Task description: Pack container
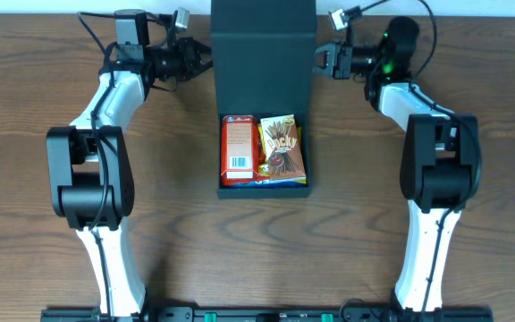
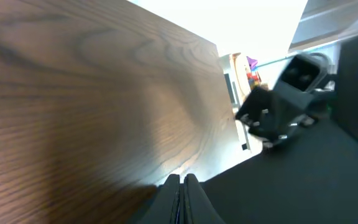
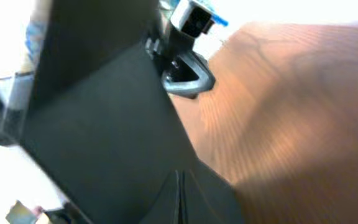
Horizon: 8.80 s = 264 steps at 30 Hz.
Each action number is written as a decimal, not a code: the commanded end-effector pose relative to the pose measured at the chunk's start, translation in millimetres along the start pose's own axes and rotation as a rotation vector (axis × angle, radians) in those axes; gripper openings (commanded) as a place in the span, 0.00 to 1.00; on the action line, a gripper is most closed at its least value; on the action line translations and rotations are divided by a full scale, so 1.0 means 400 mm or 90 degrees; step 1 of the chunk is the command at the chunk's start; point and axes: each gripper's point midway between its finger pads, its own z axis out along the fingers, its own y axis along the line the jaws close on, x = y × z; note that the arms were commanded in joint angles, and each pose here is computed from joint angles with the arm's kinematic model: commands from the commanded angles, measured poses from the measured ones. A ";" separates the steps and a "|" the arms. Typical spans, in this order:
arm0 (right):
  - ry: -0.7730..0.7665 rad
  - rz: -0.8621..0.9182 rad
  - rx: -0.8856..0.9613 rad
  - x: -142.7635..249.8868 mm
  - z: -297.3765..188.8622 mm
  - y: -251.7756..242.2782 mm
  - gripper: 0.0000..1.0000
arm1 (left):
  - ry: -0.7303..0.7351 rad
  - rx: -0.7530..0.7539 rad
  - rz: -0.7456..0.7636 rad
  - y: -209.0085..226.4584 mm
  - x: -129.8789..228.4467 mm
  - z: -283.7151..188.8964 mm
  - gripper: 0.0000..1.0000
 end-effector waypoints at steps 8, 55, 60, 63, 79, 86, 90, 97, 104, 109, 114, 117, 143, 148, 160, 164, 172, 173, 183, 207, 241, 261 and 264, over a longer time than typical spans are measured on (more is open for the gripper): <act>0.022 0.158 -0.016 -0.011 0.013 0.099 0.02 | -0.016 0.039 0.111 -0.218 -0.032 -0.064 0.06; -0.206 0.178 0.309 -0.130 -0.184 -0.226 0.02 | 0.034 -0.406 0.118 -0.136 0.124 -0.057 0.06; -0.096 0.104 0.527 -0.142 -0.237 -0.161 0.02 | 0.022 -0.410 0.222 -0.254 0.133 -0.064 0.06; -0.016 0.065 0.642 -0.130 -0.281 -0.078 0.02 | 0.065 -0.406 0.253 -0.270 0.177 -0.049 0.06; 0.092 0.007 0.731 -0.035 -0.229 0.411 0.01 | 0.353 -0.257 0.345 -0.259 0.437 -0.013 0.06; 0.100 0.163 0.767 0.241 -0.263 0.484 0.02 | 0.423 -0.175 0.294 -0.182 0.580 -0.004 0.06; 0.062 0.184 0.703 0.415 -0.206 0.475 0.02 | 0.418 -0.159 0.298 -0.152 0.606 0.013 0.06; 0.039 0.299 0.627 0.678 -0.120 0.389 0.02 | 0.392 -0.168 0.319 -0.125 0.594 0.031 0.06; 0.000 0.317 0.618 0.747 -0.085 0.300 0.02 | 0.420 -0.184 0.298 -0.089 0.621 0.042 0.06; -0.013 0.327 0.624 0.752 -0.077 0.252 0.02 | 0.450 -0.180 0.290 -0.075 0.658 0.061 0.06; -0.024 0.362 0.619 0.760 -0.049 0.202 0.02 | 0.457 -0.189 0.289 -0.068 0.663 0.060 0.06; -0.017 0.365 0.587 0.766 -0.010 0.191 0.02 | 0.460 -0.205 0.292 -0.058 0.661 0.055 0.06; -0.197 0.318 0.652 0.723 0.095 0.131 0.02 | 0.460 -0.209 0.282 -0.058 0.663 0.054 0.06; -0.156 0.317 0.580 0.724 0.143 0.162 0.02 | 0.457 -0.213 0.270 -0.058 0.663 0.054 0.06; -0.105 0.198 0.528 0.643 0.095 0.201 0.02 | 0.271 -0.244 0.298 -0.178 0.462 -0.075 0.06; -0.147 0.136 0.544 0.549 0.029 0.228 0.02 | 0.191 -0.268 0.297 -0.216 0.394 -0.166 0.06; -0.193 -0.050 0.674 0.325 -0.135 0.305 0.02 | 0.094 -0.313 0.290 -0.234 0.320 -0.297 0.06; -0.186 -0.067 0.709 0.311 -0.162 0.301 0.01 | 0.096 -0.319 0.284 -0.228 0.321 -0.302 0.06; -0.140 -0.135 0.889 0.211 -0.364 0.331 0.02 | 0.091 -0.378 0.237 -0.212 0.334 -0.335 0.06; 0.018 0.034 0.914 0.389 -0.381 0.330 0.99 | 0.089 -0.384 0.240 -0.255 0.363 -0.365 0.95; 0.019 0.035 0.914 0.391 -0.381 0.330 0.99 | -0.305 -0.719 0.393 -0.086 0.669 -0.672 0.95; 0.019 0.035 0.914 0.390 -0.381 0.330 0.99 | -0.384 -0.701 0.280 0.058 0.674 -0.635 0.95; 0.019 0.035 0.914 0.391 -0.381 0.330 0.99 | -0.381 -0.702 0.279 0.060 0.676 -0.634 0.95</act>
